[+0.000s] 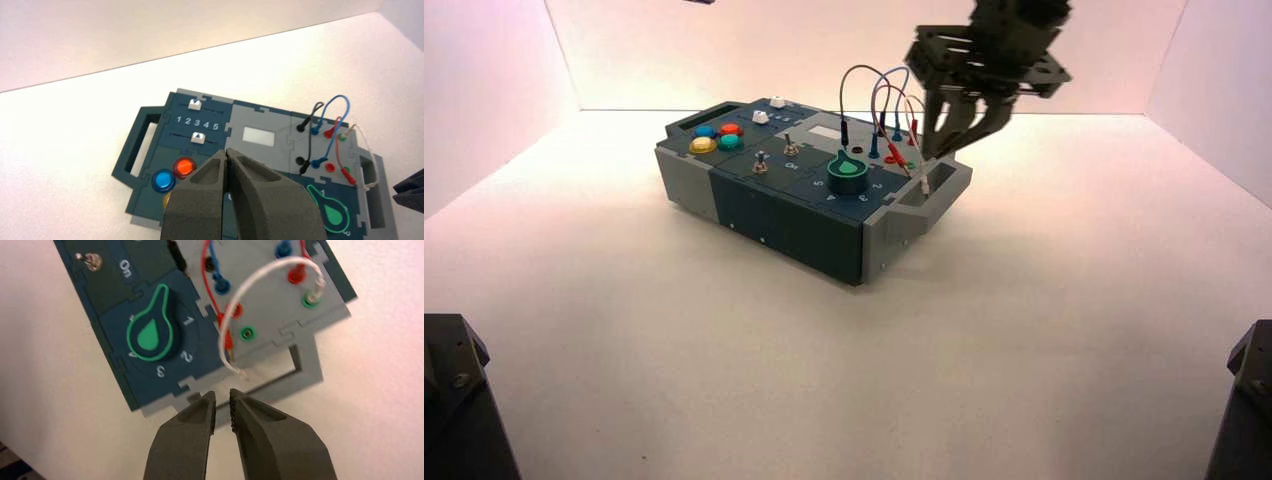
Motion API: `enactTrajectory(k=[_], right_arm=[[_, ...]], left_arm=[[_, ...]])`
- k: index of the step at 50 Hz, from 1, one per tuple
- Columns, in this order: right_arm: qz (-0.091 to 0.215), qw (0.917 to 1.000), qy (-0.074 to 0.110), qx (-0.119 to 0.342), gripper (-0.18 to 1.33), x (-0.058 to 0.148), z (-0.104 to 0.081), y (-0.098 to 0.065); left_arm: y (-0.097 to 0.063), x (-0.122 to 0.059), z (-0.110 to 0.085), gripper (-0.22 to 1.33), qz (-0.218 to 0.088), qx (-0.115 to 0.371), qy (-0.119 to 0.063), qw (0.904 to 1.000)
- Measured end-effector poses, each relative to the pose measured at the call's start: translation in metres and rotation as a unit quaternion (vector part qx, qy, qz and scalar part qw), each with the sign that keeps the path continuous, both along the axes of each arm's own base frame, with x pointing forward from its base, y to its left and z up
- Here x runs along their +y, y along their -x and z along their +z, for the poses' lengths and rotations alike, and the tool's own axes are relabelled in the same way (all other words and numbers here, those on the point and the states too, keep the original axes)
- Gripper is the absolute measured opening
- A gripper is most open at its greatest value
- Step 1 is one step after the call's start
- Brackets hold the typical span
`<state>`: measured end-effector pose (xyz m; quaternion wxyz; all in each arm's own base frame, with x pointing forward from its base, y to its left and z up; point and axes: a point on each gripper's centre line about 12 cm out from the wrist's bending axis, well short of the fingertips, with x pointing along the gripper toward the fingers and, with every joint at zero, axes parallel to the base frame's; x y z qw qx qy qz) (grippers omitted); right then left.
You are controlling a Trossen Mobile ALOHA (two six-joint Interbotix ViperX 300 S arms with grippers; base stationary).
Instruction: Insert the white wire.
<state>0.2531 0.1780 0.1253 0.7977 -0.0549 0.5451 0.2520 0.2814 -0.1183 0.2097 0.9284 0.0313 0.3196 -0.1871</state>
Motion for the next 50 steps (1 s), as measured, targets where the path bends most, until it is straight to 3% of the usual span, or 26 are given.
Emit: enactTrajectory(k=[5, 26, 50], right_arm=[[0.002, 1.0000, 0.001, 0.002, 0.45, 0.0029, -0.0014, -0.0017], [0.003, 0.9999, 0.006, 0.012, 0.52, 0.0001, -0.0065, 0.0030], [0.005, 0.9999, 0.014, 0.003, 0.51, -0.0042, -0.0104, 0.0026]], left_arm=[[-0.0011, 0.0044, -0.0008, -0.16, 0.005, 0.004, -0.003, 1.0000], [-0.0015, 0.0071, 0.0003, -0.16, 0.009, 0.002, -0.004, 1.0000], [0.0057, 0.0103, 0.0047, -0.17, 0.010, -0.007, 0.001, 0.9999]])
